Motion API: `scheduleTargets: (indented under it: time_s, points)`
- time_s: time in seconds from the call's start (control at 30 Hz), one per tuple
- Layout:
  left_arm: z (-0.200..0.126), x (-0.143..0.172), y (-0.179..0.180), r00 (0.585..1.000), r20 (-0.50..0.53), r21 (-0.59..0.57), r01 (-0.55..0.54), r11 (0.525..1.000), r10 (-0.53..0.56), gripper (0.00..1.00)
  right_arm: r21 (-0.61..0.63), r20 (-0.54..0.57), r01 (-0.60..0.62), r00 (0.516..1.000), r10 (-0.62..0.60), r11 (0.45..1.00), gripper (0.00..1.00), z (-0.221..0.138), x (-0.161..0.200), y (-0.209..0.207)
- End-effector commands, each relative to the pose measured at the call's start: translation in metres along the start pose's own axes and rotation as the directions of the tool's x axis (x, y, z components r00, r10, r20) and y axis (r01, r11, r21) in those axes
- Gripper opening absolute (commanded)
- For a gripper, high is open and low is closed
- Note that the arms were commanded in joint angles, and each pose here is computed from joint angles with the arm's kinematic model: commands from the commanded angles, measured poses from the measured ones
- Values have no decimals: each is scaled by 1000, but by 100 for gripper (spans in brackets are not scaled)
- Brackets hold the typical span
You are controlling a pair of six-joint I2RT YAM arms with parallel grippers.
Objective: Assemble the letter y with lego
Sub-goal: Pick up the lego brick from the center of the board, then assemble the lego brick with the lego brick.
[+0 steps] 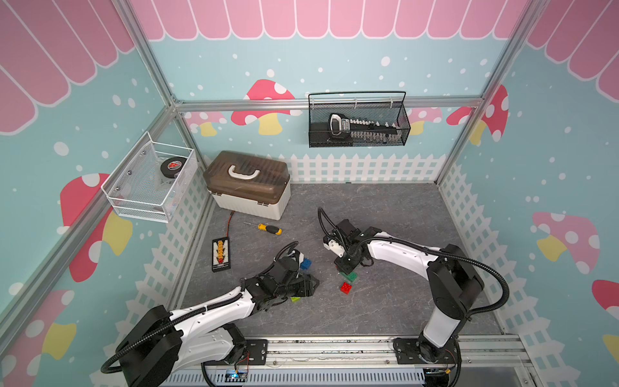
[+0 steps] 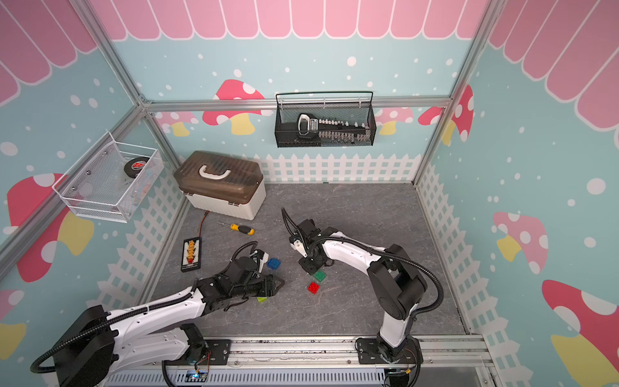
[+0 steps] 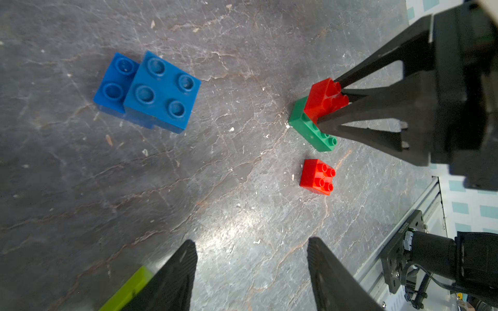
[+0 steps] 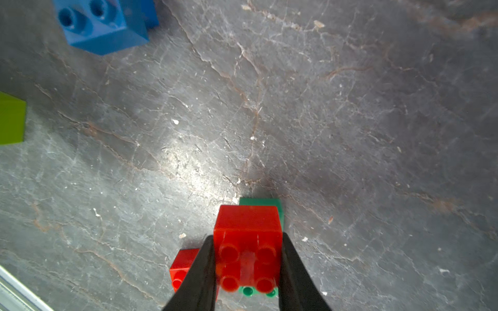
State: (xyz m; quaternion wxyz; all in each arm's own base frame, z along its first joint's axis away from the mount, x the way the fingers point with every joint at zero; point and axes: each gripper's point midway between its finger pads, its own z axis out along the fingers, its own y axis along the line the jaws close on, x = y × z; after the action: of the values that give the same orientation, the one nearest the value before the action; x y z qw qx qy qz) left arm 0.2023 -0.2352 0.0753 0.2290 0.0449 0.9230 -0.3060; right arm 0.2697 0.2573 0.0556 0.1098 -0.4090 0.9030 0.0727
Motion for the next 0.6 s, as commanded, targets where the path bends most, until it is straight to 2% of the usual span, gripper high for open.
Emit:
scheduleTargets:
  time_s: [0.0, 0.2, 0.57]
  points:
    - [-1, -1, 0, 1000, 15, 7, -13, 1000, 13, 67, -1, -22, 43, 999, -43, 999, 26, 8, 5, 2]
    - [-2, -2, 3, 1000, 18, 1, -11, 1000, 11, 67, 32, -24, 67, 998, -66, 997, 27, 10, 6, -3]
    - [-3, -3, 7, 1000, 26, -10, 2, 1000, -1, 67, 6, -38, 77, 996, -77, 997, 27, 20, 9, 2]
